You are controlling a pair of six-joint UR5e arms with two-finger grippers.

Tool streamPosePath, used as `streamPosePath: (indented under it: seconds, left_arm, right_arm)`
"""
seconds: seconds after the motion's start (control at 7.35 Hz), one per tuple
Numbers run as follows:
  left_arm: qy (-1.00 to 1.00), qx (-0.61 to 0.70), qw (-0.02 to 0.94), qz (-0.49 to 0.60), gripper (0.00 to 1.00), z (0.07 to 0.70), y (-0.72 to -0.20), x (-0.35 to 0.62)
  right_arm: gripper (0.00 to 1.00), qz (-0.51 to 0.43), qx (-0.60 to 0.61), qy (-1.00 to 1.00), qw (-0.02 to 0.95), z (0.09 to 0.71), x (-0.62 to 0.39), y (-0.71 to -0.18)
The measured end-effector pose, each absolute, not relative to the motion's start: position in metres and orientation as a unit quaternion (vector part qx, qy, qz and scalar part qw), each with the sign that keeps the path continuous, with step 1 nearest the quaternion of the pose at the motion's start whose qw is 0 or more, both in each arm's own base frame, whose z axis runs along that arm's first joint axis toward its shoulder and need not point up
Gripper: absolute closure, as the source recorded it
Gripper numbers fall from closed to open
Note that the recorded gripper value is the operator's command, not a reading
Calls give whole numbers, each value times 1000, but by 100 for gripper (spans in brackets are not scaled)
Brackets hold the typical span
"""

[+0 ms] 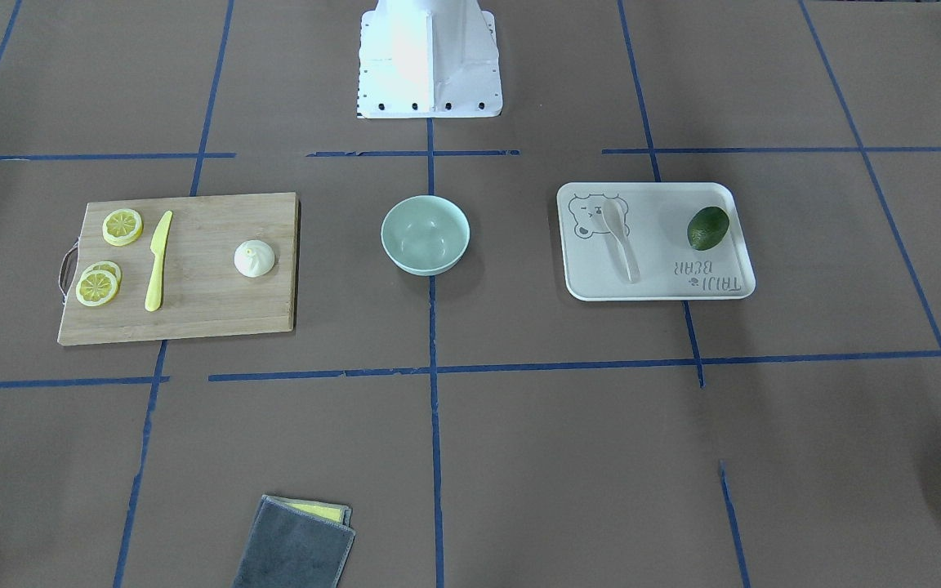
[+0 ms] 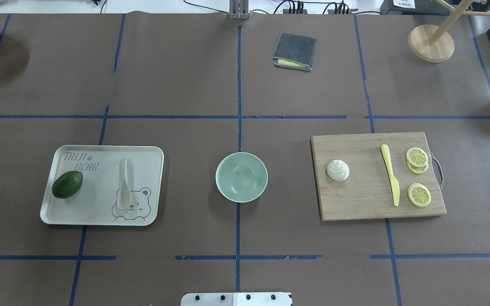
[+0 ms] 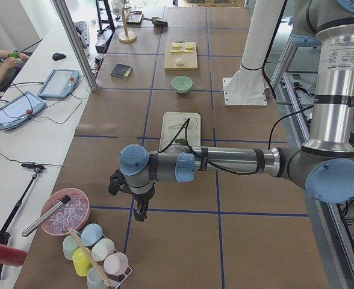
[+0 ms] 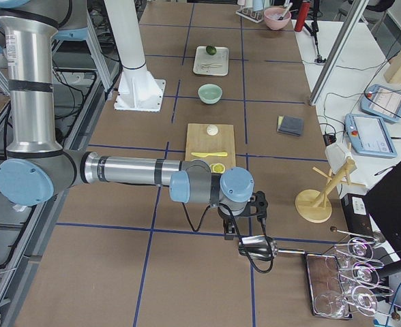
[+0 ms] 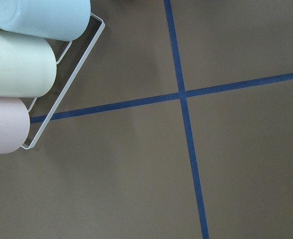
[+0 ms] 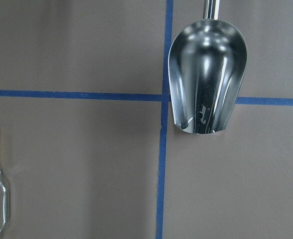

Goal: Put spoon and bun in bowl

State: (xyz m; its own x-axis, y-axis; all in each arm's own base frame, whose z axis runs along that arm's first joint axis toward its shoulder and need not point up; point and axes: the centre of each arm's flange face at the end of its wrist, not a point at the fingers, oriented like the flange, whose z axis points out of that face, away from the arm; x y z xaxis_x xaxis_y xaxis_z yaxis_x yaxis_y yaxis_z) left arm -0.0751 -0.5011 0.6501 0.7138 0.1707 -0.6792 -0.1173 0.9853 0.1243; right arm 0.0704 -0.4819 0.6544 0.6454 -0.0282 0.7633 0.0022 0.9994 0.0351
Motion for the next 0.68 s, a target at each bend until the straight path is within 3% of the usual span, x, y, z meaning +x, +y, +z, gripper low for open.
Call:
streamPosePath:
  seconds: [0.41, 0.68]
  left_arm:
    - [369, 46, 925, 82, 0, 638, -504, -73]
    - [365, 76, 923, 96, 0, 594, -509, -60]
  right_arm:
    - [0, -9, 17, -421, 907, 653, 70, -483]
    - [0, -12, 25, -420, 907, 645, 71, -487]
